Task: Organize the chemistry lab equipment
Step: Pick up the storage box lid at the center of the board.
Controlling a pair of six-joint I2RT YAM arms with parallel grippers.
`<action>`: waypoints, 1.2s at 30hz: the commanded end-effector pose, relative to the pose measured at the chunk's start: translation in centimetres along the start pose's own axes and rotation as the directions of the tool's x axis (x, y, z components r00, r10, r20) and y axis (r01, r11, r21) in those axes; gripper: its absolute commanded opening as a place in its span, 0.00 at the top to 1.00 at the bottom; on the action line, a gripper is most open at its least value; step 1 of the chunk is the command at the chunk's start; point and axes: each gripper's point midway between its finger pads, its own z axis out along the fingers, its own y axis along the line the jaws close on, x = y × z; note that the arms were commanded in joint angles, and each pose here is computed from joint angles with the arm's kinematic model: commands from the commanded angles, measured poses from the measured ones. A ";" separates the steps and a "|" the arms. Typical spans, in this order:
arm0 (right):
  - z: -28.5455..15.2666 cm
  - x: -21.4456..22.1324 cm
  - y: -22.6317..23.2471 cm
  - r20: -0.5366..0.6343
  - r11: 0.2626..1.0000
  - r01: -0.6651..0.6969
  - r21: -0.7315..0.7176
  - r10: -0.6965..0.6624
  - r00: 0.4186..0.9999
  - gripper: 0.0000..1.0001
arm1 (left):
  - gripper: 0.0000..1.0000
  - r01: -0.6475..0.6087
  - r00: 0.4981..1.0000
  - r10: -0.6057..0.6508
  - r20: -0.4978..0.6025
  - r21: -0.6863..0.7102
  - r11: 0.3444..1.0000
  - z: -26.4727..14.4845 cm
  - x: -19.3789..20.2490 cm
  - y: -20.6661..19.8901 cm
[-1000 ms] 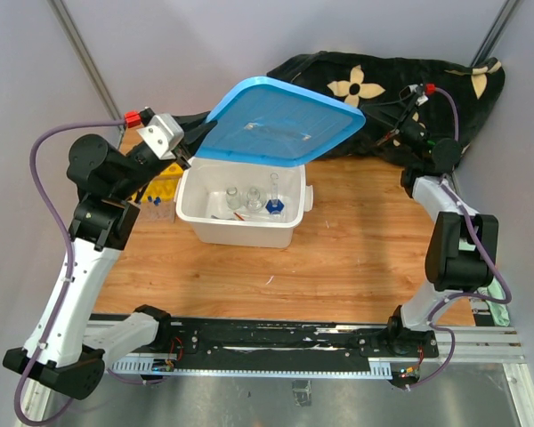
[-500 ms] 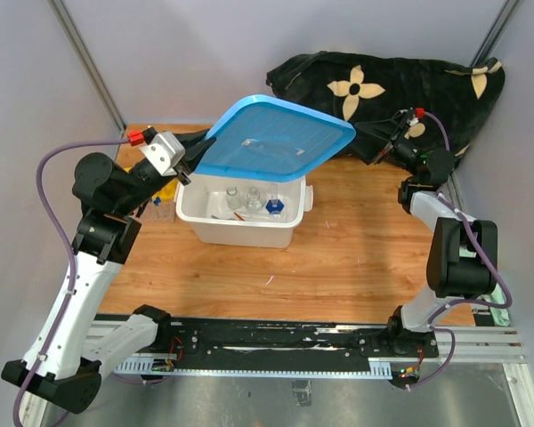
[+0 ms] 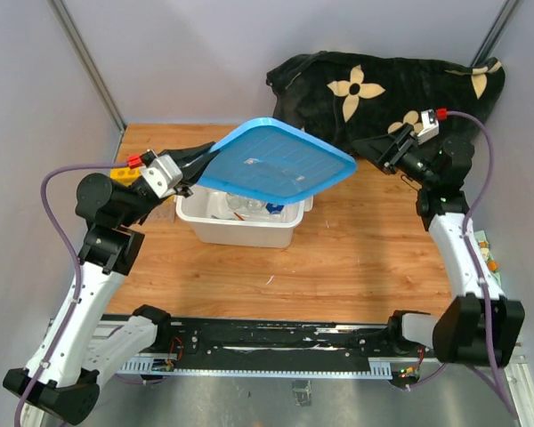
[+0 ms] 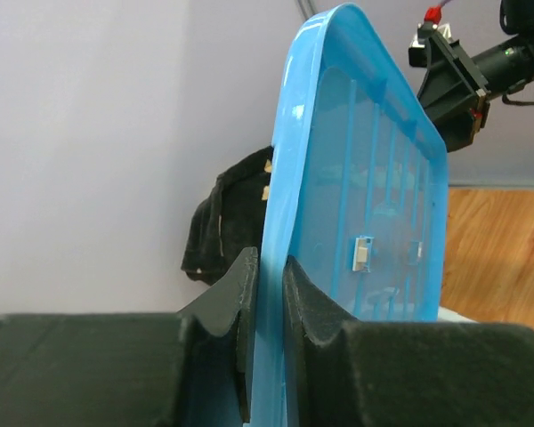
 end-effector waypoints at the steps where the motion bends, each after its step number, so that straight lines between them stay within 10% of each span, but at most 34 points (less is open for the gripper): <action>1: -3.9 0.7 -3.9 -0.035 0.889 0.327 0.321 -0.334 0.942 0.36 | 1.00 -0.140 0.984 0.136 0.117 0.027 0.990 -1.0 -3.7 -0.8; 14: -7.8 4.3 1.5 -0.037 0.883 0.391 0.260 -0.395 0.918 0.32 | 1.00 -0.094 0.989 0.093 0.117 0.007 0.996 -3.8 -2.4 -2.8; 23: -9.3 9.0 9.4 -0.027 0.993 -0.086 -0.079 0.084 0.996 0.24 | 1.00 -0.083 0.987 0.082 0.137 0.007 0.996 -3.7 -2.8 -2.8; 36: -10.1 9.4 9.8 -0.021 0.811 -0.577 -0.094 0.578 0.816 0.16 | 1.00 -0.053 0.993 0.047 0.113 0.058 0.997 -4.8 -1.4 -4.8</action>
